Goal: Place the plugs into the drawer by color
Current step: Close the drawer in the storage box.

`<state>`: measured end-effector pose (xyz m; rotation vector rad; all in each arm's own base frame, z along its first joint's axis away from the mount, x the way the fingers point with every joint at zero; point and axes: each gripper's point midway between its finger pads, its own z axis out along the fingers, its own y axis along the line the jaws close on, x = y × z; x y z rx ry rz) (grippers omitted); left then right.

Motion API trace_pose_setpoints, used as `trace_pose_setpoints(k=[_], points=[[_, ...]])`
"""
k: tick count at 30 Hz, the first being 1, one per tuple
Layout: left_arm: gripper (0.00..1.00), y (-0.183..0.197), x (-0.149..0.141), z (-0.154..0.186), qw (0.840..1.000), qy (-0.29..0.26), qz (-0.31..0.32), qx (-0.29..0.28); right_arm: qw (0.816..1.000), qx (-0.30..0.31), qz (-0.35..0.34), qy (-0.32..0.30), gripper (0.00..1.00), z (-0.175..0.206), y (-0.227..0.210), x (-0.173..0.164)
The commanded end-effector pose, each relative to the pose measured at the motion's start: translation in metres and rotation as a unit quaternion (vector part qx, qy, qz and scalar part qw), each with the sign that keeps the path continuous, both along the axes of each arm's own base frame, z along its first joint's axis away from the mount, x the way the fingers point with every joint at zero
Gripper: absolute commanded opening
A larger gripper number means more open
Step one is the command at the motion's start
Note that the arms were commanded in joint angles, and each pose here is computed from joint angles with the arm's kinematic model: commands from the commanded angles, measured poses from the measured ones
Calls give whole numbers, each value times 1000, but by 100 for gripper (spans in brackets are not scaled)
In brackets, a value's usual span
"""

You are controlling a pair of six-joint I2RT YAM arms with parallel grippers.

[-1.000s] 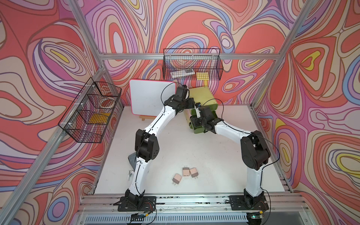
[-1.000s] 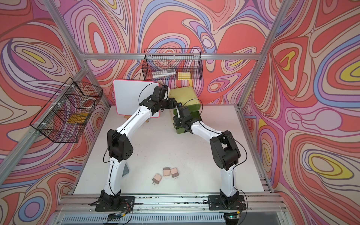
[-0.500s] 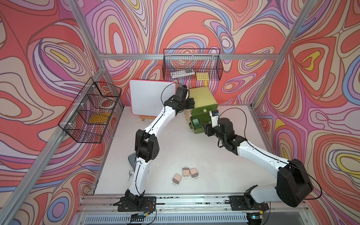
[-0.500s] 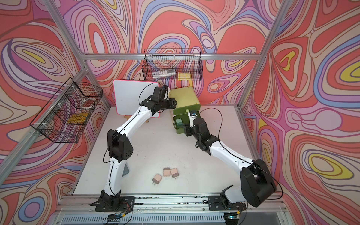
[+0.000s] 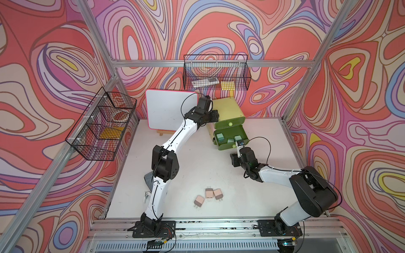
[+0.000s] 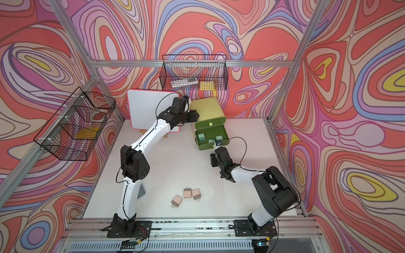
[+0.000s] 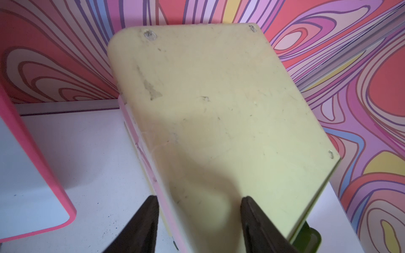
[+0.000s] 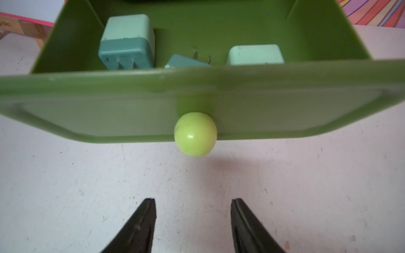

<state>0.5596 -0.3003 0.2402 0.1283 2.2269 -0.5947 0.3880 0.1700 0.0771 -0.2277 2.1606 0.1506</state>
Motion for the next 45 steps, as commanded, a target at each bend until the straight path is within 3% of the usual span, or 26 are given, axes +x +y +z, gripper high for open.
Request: trace_pose_setpoints(k=[1,10,28,31,45], points=[[58,9,-11,-29,998,49,2,27,999,21,-9,-45,55,21,9,21],[59,8,-12,-29,999,49,-1,25,997,25,-11,-71,49,35,17,41],[59,6,-13,-31,998,54,-4,20,994,42,4,-102,47,69,39,77],[59,5,-13,-31,998,56,-5,18,995,42,4,-94,47,59,43,85],[58,6,-14,-31,998,56,-4,19,985,133,-13,-113,46,68,53,129]])
